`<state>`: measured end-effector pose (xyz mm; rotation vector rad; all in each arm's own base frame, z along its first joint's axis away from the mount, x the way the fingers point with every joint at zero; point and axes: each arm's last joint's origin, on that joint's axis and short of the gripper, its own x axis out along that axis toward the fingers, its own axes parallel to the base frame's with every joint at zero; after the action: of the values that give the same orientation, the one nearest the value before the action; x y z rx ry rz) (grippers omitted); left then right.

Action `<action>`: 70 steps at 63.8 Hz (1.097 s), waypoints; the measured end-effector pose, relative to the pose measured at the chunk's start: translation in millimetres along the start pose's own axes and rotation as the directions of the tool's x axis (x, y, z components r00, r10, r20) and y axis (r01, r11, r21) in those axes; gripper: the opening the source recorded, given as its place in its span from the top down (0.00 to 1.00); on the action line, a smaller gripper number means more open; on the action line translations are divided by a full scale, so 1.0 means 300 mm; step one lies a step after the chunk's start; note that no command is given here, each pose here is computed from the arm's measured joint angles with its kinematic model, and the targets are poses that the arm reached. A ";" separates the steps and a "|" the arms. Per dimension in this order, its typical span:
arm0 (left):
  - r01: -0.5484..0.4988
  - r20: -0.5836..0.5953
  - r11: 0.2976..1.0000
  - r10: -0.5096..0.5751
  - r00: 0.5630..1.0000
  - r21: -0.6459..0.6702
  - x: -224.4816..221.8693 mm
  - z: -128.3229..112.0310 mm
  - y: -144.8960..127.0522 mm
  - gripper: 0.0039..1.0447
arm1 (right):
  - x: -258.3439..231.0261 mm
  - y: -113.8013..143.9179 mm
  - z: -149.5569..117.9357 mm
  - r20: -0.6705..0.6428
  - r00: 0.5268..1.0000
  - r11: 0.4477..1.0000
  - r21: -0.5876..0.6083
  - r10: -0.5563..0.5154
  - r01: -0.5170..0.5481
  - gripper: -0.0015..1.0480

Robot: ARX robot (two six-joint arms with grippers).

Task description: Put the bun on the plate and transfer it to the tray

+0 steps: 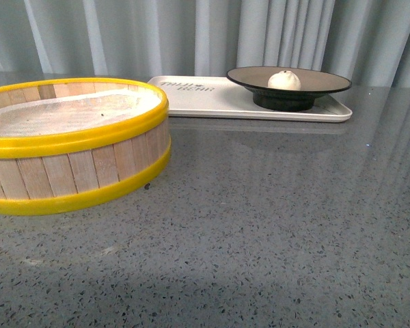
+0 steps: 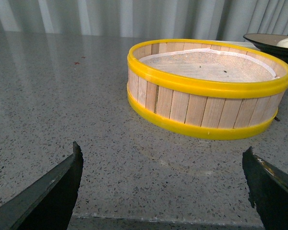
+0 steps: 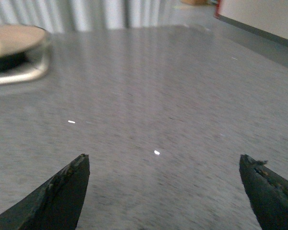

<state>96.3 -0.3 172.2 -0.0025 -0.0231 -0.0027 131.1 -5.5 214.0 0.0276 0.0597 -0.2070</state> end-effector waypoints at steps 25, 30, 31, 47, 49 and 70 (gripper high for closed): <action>0.000 0.000 1.000 0.000 1.000 0.000 0.000 0.000 0.000 0.06 | -0.047 0.005 -0.120 0.059 0.976 0.978 -0.030 0.208 -0.207 0.99; 0.000 0.000 1.000 0.000 1.000 0.000 0.000 0.000 0.000 0.06 | -0.051 0.004 -0.126 0.060 0.976 0.978 -0.031 0.209 -0.207 0.98; 0.000 0.000 1.000 0.000 1.000 0.000 0.000 0.000 0.000 0.06 | -0.052 0.004 -0.128 0.058 0.976 0.978 -0.031 0.208 -0.207 0.98; 0.000 0.000 1.000 0.000 1.000 0.000 0.000 0.000 0.000 0.06 | -0.063 0.001 -0.158 0.063 0.976 0.978 -0.031 0.207 -0.206 0.98; 0.000 0.000 1.000 0.000 1.000 0.000 0.000 0.000 0.000 0.06 | -0.065 0.000 -0.157 0.065 0.976 0.978 -0.031 0.207 -0.206 0.98; 0.000 0.000 1.000 0.000 1.000 0.000 0.000 0.000 0.000 0.06 | -0.103 -0.008 -0.169 0.060 0.976 0.978 -0.031 0.208 -0.207 0.98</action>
<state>96.3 -0.3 172.2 -0.0025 -0.0231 -0.0027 97.6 0.2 165.3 0.0025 -0.0032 0.0023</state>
